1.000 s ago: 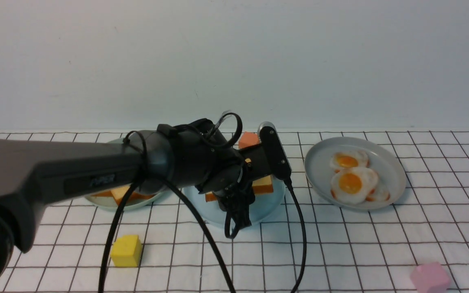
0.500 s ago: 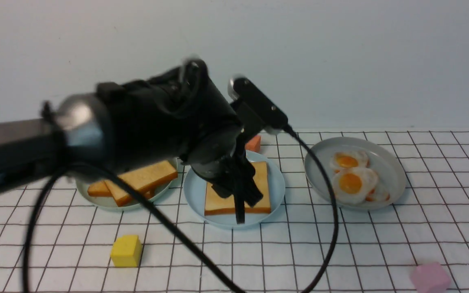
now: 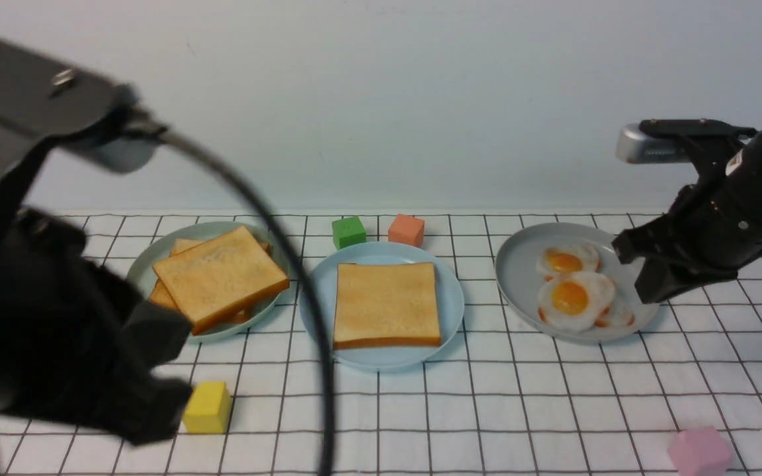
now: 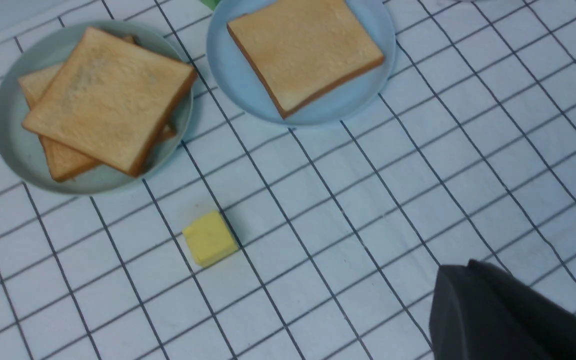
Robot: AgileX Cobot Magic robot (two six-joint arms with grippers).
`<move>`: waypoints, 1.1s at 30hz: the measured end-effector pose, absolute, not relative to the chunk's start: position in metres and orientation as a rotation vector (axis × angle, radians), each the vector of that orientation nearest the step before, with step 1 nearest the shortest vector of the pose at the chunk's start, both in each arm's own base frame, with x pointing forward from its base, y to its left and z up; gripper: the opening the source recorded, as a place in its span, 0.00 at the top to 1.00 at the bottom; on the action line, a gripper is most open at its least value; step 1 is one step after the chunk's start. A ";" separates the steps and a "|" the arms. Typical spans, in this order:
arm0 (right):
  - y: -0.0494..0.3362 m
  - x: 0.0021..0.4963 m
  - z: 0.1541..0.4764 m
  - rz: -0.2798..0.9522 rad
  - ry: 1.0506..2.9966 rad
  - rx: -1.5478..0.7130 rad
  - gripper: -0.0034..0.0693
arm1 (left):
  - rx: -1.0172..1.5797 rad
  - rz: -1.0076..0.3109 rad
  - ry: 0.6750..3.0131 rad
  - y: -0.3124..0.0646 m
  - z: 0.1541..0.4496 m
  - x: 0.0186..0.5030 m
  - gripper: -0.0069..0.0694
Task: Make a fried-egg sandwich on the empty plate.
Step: Use the right arm to grab a fried egg
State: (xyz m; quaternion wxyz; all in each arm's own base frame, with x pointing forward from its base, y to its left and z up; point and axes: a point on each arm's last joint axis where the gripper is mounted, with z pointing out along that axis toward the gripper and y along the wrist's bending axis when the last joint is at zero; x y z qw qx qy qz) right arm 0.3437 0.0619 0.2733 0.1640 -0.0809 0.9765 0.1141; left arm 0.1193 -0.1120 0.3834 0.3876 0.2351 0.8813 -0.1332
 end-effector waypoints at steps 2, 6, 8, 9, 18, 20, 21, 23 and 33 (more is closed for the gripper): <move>0.049 0.371 0.256 0.425 2.809 -0.088 0.78 | 0.579 -0.446 2.165 -0.093 0.369 0.098 0.93; 0.031 0.403 0.226 0.559 2.822 0.099 0.62 | 0.551 -0.580 2.039 -0.081 0.357 0.082 0.93; 0.024 0.415 0.213 0.616 2.815 0.184 0.51 | 0.539 -0.619 1.997 -0.078 0.356 0.078 0.93; 0.020 0.421 0.205 0.645 2.809 0.228 0.46 | 0.535 -0.633 1.984 -0.077 0.356 0.077 0.93; 0.011 0.442 0.182 0.726 2.718 0.360 0.31 | 0.539 -0.637 1.994 -0.083 0.354 0.081 0.93; 0.011 0.444 0.182 0.718 2.700 0.363 0.31 | 0.541 -0.634 2.005 -0.085 0.353 0.083 0.93; 0.011 0.444 0.182 0.715 2.696 0.364 0.31 | 0.542 -0.633 2.008 -0.086 0.352 0.083 0.93; 0.010 0.445 0.181 0.710 2.690 0.368 0.31 | 0.542 -0.635 2.010 -0.086 0.352 0.083 0.93; 0.013 0.448 0.169 0.770 2.700 0.367 0.31 | 0.538 -0.649 2.013 -0.087 0.351 0.083 0.93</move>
